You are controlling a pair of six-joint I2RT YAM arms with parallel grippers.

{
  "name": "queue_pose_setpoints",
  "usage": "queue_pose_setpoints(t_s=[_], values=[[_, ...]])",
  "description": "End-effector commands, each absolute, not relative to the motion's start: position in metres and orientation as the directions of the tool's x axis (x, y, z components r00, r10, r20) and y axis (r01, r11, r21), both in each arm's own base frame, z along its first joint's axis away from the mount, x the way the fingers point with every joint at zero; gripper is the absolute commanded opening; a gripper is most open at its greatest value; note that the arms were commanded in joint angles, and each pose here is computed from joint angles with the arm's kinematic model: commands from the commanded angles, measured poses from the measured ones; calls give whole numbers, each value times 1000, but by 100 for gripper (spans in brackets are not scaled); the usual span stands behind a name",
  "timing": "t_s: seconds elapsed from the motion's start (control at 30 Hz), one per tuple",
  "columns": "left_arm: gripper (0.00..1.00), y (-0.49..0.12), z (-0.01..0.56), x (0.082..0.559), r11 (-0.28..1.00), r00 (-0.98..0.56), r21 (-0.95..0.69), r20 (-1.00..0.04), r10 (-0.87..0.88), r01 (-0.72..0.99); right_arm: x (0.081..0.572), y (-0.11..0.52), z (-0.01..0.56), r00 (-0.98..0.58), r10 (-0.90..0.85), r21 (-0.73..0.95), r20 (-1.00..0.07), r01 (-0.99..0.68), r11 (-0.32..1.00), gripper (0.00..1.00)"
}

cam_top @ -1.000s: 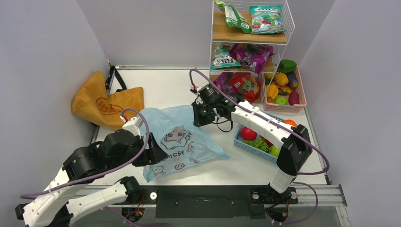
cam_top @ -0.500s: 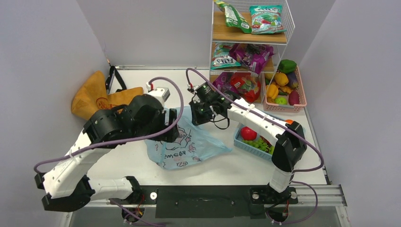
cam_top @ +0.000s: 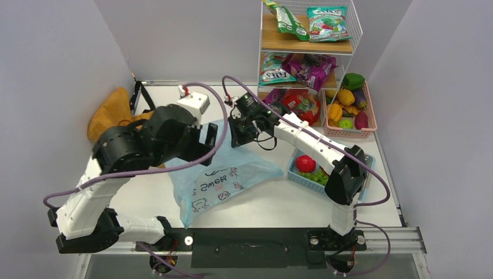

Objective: Place the food into the grocery bag and tie it
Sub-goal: Adjust the grocery bag at the center of the board.

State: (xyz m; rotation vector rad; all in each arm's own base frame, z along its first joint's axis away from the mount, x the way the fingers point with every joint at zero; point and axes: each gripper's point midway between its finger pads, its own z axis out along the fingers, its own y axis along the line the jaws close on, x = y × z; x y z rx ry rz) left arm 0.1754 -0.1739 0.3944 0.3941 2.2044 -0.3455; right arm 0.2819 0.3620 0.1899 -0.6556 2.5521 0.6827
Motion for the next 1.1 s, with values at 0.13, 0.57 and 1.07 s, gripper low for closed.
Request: queue_pose_setpoints(t_s=[0.13, 0.57, 1.07], values=[[82, -189, 303, 173, 875, -573, 42, -740, 351, 482, 290, 369, 204, -789, -333, 363, -517, -554, 749, 0], [81, -211, 283, 169, 812, -405, 254, -764, 502, 526, 288, 371, 200, -791, -355, 363, -499, -563, 743, 0], [80, -191, 237, 181, 725, -373, 479, -636, 675, 494, 286, 370, 201, -792, -371, 360, -484, -567, 740, 0]])
